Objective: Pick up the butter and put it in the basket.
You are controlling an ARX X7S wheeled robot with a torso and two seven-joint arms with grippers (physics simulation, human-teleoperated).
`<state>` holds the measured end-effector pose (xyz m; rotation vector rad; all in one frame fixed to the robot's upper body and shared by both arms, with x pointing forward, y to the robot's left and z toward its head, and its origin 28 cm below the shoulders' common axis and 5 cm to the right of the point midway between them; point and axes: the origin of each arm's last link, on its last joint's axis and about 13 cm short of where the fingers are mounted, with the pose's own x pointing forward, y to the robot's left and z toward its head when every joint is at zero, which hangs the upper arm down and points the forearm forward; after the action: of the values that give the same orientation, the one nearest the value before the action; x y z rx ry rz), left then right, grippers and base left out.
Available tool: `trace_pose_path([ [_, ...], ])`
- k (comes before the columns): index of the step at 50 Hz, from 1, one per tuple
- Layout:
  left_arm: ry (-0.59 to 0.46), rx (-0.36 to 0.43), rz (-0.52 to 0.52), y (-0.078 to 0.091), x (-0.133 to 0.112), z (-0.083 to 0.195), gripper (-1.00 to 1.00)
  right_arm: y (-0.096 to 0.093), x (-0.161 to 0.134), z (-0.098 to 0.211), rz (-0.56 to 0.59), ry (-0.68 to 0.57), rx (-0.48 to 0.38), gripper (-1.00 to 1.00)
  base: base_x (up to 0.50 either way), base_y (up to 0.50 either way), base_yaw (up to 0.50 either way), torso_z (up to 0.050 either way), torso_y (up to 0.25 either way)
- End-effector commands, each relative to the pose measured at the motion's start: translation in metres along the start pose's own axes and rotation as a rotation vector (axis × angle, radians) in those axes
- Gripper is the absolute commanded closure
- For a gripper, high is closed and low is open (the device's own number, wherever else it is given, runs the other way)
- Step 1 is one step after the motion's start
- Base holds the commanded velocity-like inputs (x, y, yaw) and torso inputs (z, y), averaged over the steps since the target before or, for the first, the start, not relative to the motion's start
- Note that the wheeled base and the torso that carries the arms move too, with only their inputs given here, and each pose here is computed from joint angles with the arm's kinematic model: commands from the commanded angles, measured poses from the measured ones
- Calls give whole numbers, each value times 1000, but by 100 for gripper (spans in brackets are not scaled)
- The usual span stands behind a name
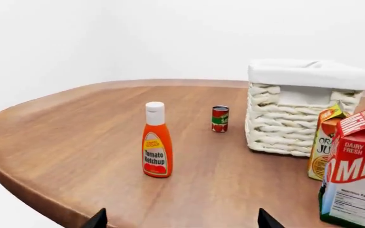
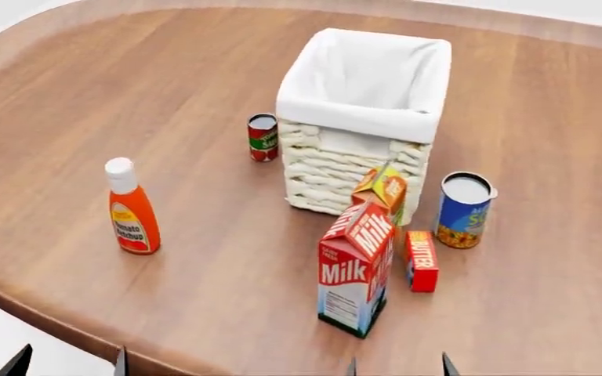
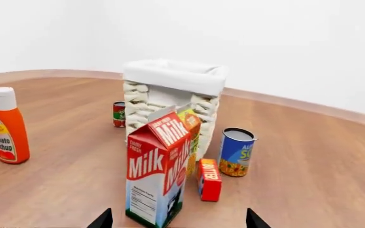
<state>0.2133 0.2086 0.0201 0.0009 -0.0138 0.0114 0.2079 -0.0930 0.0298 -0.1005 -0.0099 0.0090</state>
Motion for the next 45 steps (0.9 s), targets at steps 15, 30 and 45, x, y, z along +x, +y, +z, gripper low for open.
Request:
trace_pose_path([
  [15,-5,-7,0,1,1,3,-100,1,-1,5,12,-20,-15,-100,144,-479,0,0,0],
  [30,-118,-7,59,20,15,33,-100,0,1,2,-9,17,-30,-100,74,-222,0,0,0],
  [45,-171,-41,132,35,7,68,-100,1,-5,4,-36,32,-35,-100,330,100,0,0,0],
])
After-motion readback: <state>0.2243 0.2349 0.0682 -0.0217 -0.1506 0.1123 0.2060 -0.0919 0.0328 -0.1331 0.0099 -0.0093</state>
